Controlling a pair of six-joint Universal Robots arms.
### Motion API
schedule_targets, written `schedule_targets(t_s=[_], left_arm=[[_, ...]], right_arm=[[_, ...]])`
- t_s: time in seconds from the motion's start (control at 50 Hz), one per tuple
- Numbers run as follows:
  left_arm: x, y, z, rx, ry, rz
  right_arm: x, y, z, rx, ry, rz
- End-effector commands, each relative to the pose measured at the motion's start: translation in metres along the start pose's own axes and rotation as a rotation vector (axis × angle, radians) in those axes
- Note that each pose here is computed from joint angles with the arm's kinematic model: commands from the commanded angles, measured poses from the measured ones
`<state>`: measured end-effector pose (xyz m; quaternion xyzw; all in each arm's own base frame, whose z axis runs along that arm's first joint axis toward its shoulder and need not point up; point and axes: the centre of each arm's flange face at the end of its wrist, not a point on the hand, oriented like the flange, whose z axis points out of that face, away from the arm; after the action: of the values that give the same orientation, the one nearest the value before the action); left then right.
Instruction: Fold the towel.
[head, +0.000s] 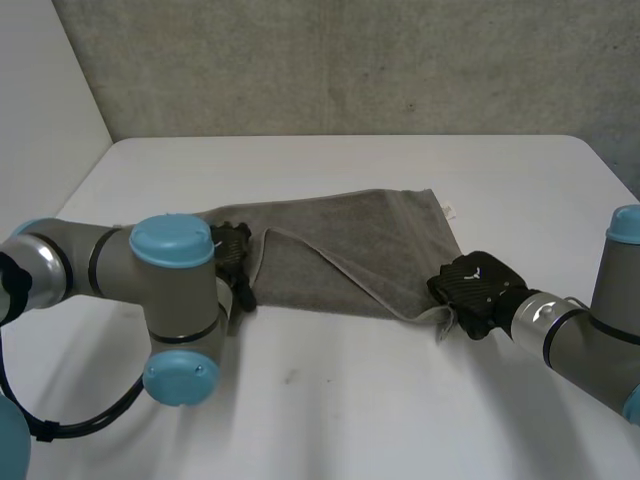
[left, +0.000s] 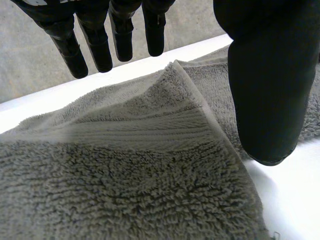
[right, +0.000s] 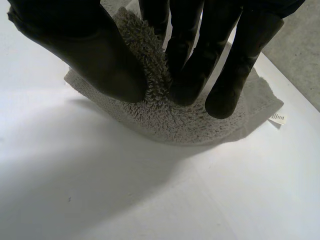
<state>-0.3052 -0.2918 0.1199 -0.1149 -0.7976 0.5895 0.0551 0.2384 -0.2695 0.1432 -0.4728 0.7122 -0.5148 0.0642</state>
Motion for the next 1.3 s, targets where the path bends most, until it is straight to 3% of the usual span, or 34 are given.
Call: schedule_targets(t_s=[0.02, 0.26, 0.44, 0.68, 0.86, 0.98, 1.08, 1.12, 1.3], left_arm=[[0.003, 0.007, 0.002, -0.013, 0.005, -0.017], [0.004, 0.013, 0.007, -0.022, -0.003, -0.004], [-0.007, 0.002, 0.012, 0.006, -0.087, -0.002], [-0.053, -0.016, 0.025, -0.006, -0.200, 0.186], [-0.061, -0.040, 0.007, 0.034, -0.196, 0.211], [-0.061, -0.076, -0.023, 0.123, -0.142, 0.207], [-0.066, -0.108, -0.048, 0.205, -0.089, 0.287], [-0.075, -0.131, -0.066, 0.261, -0.108, 0.356], [-0.097, -0.196, -0.125, 0.422, -0.204, 0.423]], right_arm=[[0.000, 0.001, 0.001, 0.002, 0.001, -0.004], [-0.002, 0.003, 0.001, -0.003, -0.003, -0.005], [-0.001, 0.003, 0.001, -0.003, -0.001, -0.005], [0.002, 0.002, 0.001, 0.000, 0.006, -0.007], [0.011, -0.005, 0.000, 0.014, 0.035, -0.015], [0.037, -0.033, -0.016, 0.065, 0.108, -0.024], [0.064, -0.065, -0.038, 0.096, 0.159, 0.010], [0.085, -0.091, -0.057, 0.128, 0.196, 0.055], [0.121, -0.149, -0.114, 0.196, 0.291, 0.069]])
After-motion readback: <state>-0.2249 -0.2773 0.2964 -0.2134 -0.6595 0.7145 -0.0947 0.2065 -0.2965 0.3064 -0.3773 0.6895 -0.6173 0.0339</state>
